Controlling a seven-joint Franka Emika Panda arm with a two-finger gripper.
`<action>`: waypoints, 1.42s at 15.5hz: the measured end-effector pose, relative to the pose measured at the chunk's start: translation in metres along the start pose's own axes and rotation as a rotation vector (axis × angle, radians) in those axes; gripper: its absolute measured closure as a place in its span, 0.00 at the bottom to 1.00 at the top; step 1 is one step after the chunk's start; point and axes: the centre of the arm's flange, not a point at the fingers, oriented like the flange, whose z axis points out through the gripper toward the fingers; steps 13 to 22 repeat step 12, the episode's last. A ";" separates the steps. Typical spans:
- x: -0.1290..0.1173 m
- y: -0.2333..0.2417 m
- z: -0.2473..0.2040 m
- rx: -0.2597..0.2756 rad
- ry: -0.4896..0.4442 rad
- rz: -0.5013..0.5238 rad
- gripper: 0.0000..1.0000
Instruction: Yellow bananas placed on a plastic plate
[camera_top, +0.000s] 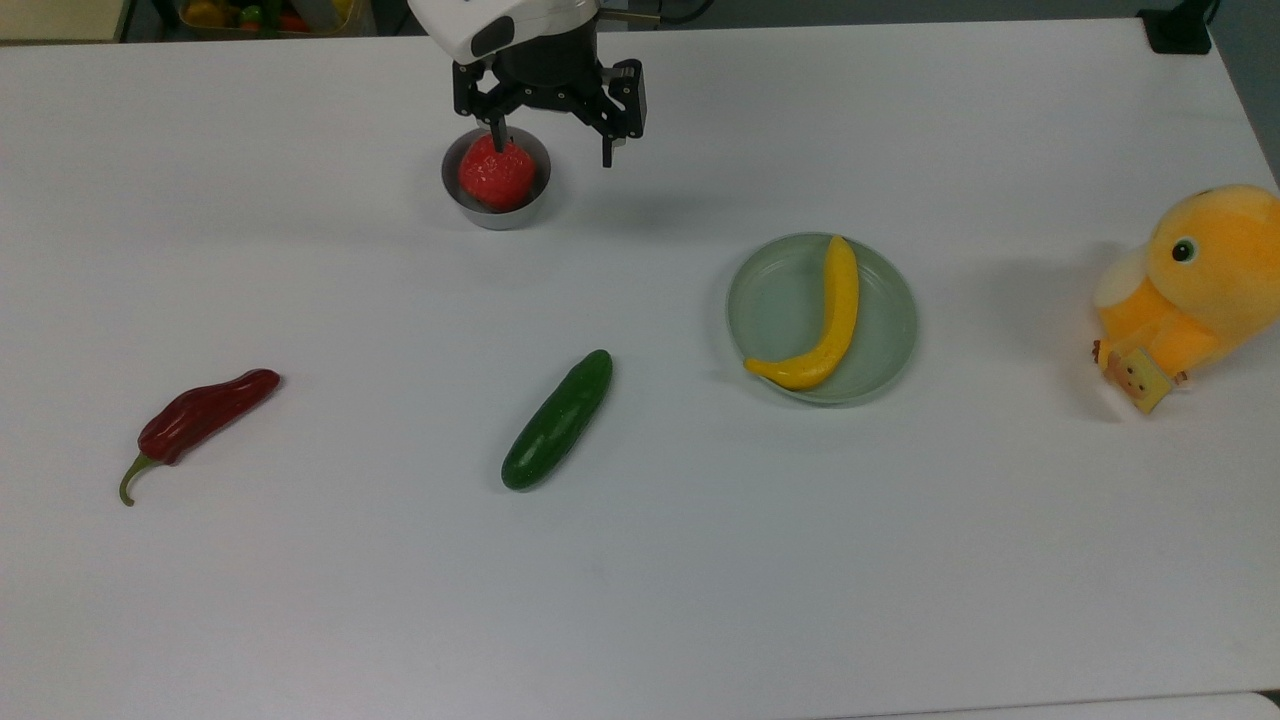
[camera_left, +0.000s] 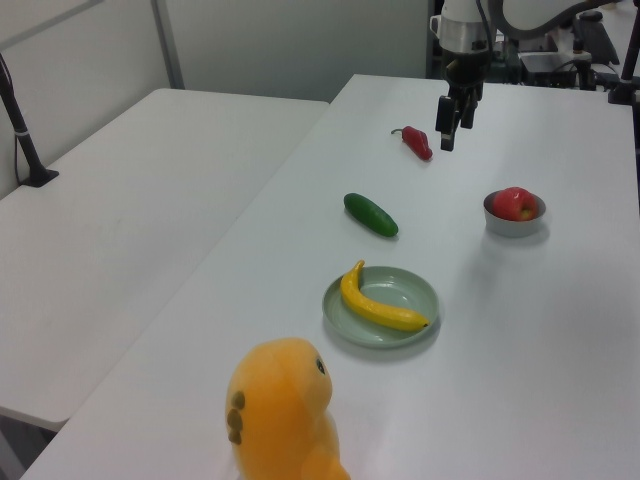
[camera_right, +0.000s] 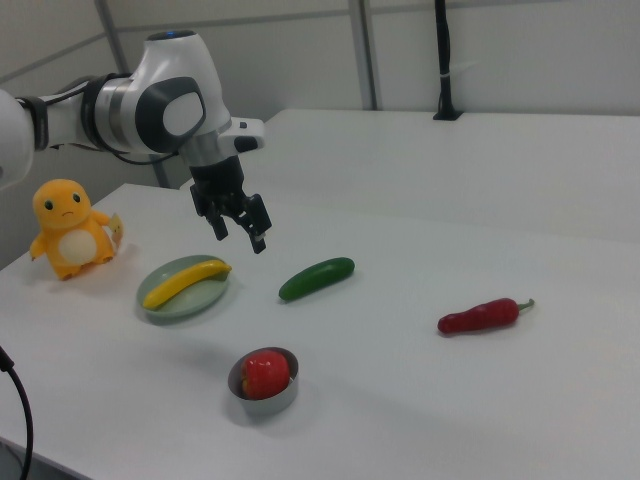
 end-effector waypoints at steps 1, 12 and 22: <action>0.000 0.000 0.000 0.003 -0.001 -0.005 0.00; -0.003 0.000 0.006 0.003 -0.015 -0.077 0.00; -0.003 0.000 0.006 0.003 -0.015 -0.077 0.00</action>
